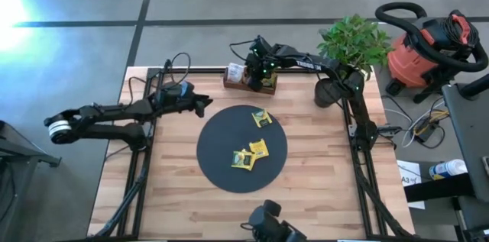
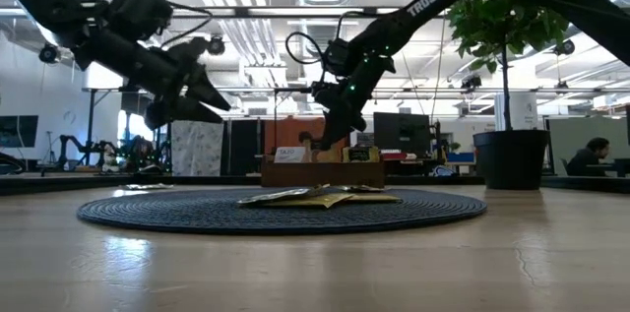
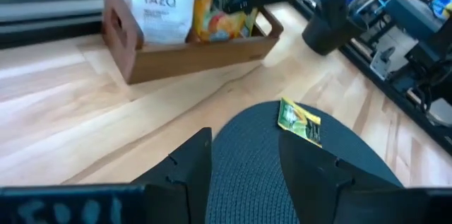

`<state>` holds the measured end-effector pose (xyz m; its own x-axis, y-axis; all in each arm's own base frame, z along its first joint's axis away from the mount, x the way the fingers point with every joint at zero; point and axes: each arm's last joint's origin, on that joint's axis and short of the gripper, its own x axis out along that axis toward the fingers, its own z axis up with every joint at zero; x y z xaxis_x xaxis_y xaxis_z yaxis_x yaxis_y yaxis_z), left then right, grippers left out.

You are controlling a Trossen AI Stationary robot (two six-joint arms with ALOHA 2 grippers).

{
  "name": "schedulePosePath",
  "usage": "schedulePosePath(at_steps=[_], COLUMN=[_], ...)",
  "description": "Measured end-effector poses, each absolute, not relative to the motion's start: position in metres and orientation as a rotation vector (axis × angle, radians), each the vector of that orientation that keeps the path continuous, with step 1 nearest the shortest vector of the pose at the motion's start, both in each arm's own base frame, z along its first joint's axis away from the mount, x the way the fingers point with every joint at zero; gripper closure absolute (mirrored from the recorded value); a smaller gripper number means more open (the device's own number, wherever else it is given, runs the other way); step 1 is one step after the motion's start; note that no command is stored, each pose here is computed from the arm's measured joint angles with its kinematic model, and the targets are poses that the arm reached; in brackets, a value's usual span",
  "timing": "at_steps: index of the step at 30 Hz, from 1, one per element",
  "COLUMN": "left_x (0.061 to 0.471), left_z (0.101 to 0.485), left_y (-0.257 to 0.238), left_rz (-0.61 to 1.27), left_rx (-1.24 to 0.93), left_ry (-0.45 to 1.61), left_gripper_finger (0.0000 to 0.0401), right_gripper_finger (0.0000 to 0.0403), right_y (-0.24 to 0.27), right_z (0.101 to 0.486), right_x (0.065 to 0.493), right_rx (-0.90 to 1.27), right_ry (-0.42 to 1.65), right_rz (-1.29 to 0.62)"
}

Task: Pick & Place Tea
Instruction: Put the yellow tea bag into the middle section of the wooden organizer

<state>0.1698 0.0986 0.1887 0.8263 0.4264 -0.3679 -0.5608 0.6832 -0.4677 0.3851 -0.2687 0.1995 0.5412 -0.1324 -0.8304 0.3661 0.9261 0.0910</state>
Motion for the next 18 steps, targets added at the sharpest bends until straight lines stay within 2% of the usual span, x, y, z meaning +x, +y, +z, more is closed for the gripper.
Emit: schedulePosePath(at_steps=[6,14,18], left_x=[0.163,0.154,0.146], left_z=[0.196,0.196,0.193], left_y=[0.095,0.092,0.090], left_rz=[0.558,0.631,0.715], left_rx=[-0.573,-0.551,-0.559], left_ry=[0.205,0.247,0.304], left_gripper_finger=[0.0243,0.0243,0.0243], right_gripper_finger=[0.0376,0.0276,0.0241], right_y=[-0.268,-0.267,-0.266], right_z=[0.198,0.198,0.214], right_x=[0.384,0.382,0.384], right_rx=[0.300,0.300,0.282], right_ry=[0.976,1.000,0.964], right_rz=[-0.341,-0.362,-0.365])
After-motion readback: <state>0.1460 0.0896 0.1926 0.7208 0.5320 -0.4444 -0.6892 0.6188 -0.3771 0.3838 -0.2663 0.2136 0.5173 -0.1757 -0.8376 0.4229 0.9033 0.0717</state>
